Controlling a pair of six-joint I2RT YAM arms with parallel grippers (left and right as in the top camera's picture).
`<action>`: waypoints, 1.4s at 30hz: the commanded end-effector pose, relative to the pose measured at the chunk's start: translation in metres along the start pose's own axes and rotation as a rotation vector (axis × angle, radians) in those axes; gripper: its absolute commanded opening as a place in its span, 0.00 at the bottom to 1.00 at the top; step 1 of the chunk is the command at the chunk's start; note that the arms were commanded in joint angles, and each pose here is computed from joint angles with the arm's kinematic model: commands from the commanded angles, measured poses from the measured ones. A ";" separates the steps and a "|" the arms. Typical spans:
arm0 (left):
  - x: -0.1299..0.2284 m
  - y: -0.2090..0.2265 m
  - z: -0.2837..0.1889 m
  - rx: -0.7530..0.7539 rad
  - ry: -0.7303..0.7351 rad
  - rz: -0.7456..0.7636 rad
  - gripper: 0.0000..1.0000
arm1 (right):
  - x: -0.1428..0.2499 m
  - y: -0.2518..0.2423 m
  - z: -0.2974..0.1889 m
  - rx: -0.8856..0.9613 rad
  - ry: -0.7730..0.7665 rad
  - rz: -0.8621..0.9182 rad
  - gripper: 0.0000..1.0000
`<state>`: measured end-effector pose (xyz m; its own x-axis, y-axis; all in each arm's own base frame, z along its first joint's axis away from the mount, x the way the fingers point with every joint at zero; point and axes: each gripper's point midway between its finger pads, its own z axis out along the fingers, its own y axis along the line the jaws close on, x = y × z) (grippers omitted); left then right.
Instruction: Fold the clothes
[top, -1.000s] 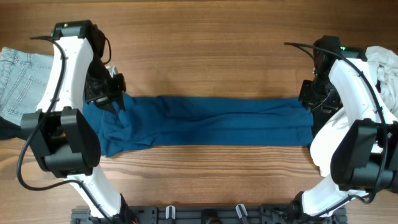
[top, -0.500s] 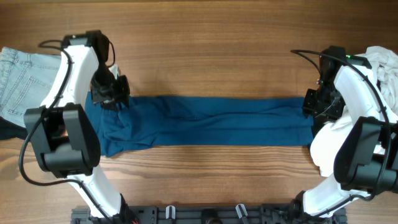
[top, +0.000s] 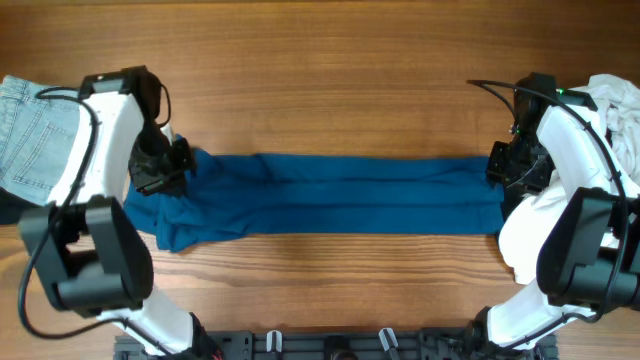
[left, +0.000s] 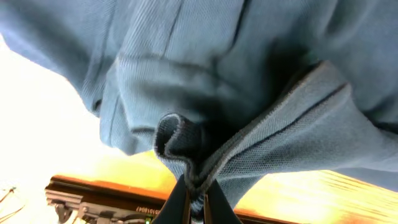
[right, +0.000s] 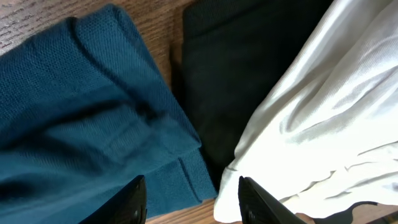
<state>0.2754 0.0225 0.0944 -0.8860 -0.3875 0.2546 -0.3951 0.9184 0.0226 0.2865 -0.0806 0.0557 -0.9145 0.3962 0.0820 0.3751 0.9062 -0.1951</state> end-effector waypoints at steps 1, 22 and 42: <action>-0.014 0.001 -0.005 -0.008 -0.068 -0.027 0.06 | 0.001 0.001 -0.003 -0.016 -0.008 -0.005 0.48; -0.021 0.027 0.049 -0.125 -0.133 -0.152 0.44 | 0.001 0.001 -0.003 -0.019 -0.008 -0.020 0.49; -0.094 0.001 0.038 0.006 -0.406 -0.158 0.56 | 0.003 0.027 -0.005 -0.166 0.008 -0.020 0.57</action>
<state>0.3579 0.0566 0.0539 -0.8337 -0.5141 -0.2018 -0.5260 0.8505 0.0063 0.2964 -0.0569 0.0526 -0.9194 0.3820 0.0933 0.3792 0.9241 -0.0469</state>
